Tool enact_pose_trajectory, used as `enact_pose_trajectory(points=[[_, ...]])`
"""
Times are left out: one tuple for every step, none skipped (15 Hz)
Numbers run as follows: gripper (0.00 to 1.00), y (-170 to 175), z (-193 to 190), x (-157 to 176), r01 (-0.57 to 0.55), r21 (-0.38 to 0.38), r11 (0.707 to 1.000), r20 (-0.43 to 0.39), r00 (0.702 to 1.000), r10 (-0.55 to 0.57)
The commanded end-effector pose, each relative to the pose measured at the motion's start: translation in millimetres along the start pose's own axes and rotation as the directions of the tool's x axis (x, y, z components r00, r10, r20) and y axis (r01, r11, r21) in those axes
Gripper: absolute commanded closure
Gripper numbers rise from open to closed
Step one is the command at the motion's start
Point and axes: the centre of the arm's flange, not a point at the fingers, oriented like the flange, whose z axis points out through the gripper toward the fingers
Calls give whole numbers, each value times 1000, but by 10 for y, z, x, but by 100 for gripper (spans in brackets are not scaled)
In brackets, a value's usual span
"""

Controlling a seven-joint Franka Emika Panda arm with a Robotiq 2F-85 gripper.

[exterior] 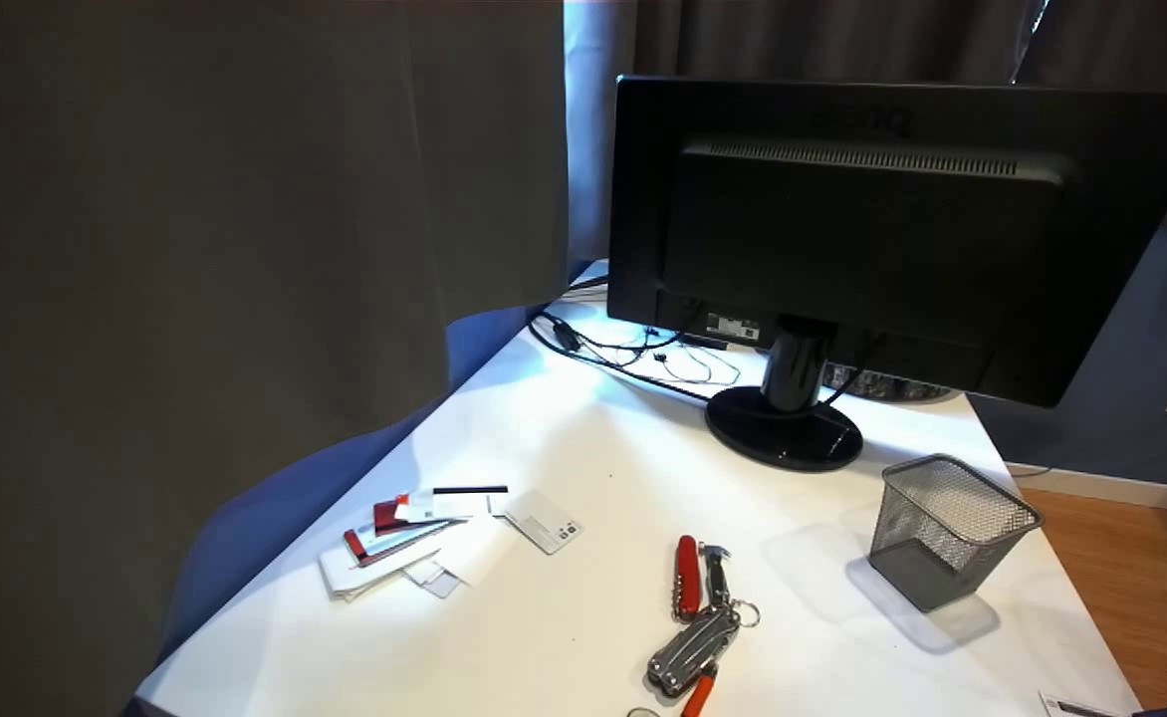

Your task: Move the card from the edge of the desk into the penholder

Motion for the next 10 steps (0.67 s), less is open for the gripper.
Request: enact_pose_trajectory(points=[[99, 39, -57, 13, -27, 12, 1000, -37, 999, 27], [100, 52, -94, 19, -31, 12, 999, -39, 999, 31], [100, 59, -125, 26, -35, 14, 999, -41, 999, 36], [100, 61, -154, 27, -41, 12, 999, -44, 998, 41], [99, 62, -181, 39, -45, 8, 999, -48, 998, 46], [100, 61, -197, 56, -51, 7, 999, -51, 997, 51], [100, 61, -221, 70, -56, 7, 998, -56, 997, 56], [100, 61, -241, 83, -59, 8, 998, -60, 996, 59], [100, 59, -263, 102, -61, 12, 998, -66, 996, 62], [100, 47, -293, 119, -67, 27, 997, -73, 995, 69]])
